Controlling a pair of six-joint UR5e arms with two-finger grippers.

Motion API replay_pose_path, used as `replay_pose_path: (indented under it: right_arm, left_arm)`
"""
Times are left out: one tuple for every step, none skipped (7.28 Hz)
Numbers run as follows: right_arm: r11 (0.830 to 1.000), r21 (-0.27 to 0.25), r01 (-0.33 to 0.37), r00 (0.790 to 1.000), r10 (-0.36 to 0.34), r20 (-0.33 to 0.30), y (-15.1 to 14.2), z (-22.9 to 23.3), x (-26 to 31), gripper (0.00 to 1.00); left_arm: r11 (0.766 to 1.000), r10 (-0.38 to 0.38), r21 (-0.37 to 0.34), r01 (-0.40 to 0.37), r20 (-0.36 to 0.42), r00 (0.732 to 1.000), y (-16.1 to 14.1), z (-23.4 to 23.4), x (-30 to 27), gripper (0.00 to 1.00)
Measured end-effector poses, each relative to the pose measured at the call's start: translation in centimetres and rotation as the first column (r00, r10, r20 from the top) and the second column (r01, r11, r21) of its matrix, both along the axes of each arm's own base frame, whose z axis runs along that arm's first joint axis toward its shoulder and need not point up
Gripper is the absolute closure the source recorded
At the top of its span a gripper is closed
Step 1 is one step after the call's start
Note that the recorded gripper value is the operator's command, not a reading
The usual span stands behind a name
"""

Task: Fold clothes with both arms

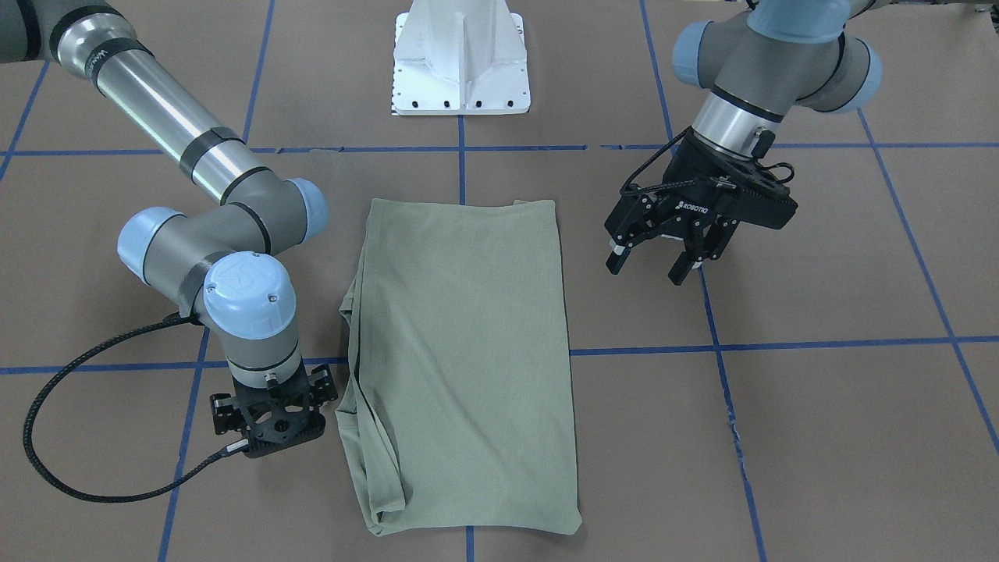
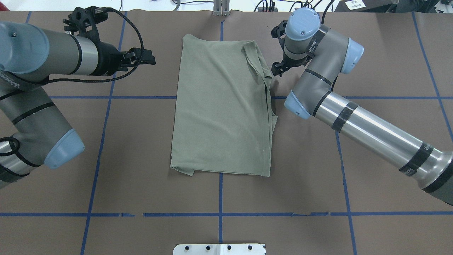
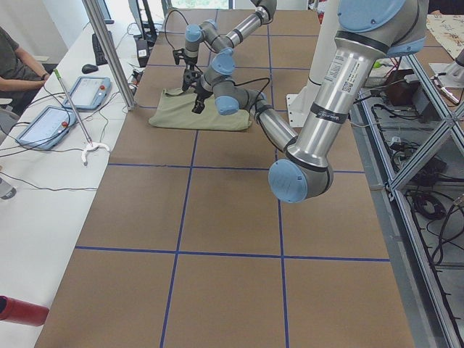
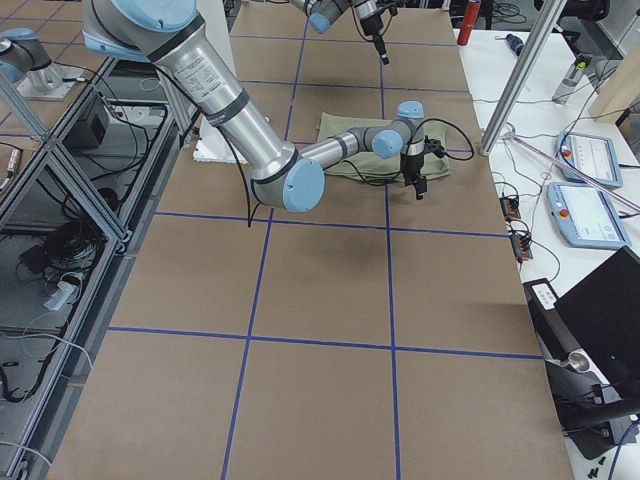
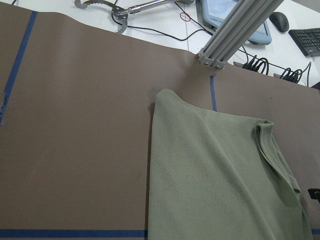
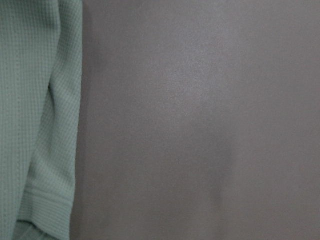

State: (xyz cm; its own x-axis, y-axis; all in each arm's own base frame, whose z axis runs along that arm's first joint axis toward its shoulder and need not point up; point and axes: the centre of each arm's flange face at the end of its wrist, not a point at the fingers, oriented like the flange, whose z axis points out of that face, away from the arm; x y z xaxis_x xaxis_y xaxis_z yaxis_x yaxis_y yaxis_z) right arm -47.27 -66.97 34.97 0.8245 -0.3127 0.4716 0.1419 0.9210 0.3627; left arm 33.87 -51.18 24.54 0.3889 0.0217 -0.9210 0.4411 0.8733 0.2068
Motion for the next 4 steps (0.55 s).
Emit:
replay_pose_path:
  right_arm:
    - [1.000,0.007,-0.002,1.000,0.002,0.022,-0.5,-1.6,0.2,0.00]
    - [1.000,0.020,-0.003,0.999,0.002,0.043,-1.1,-3.8,-0.1,0.00]
    - [1.000,0.028,-0.012,0.998,0.010,0.062,-1.8,-6.3,-0.8,0.02]
    - [0.999,0.028,-0.034,0.996,0.032,0.080,-2.7,-8.8,-1.8,0.03]
  left_arm:
    - [1.000,0.000,0.001,0.000,0.001,1.000,0.0,0.0,0.0,0.00]
    - [1.000,0.000,0.001,0.000,0.002,1.000,0.0,0.1,-0.1,0.00]
    - [1.000,0.000,0.002,0.000,0.003,1.000,0.0,0.1,-0.1,0.00]
    - [1.000,-0.001,0.002,0.001,0.004,1.000,0.0,0.1,-0.1,0.00]
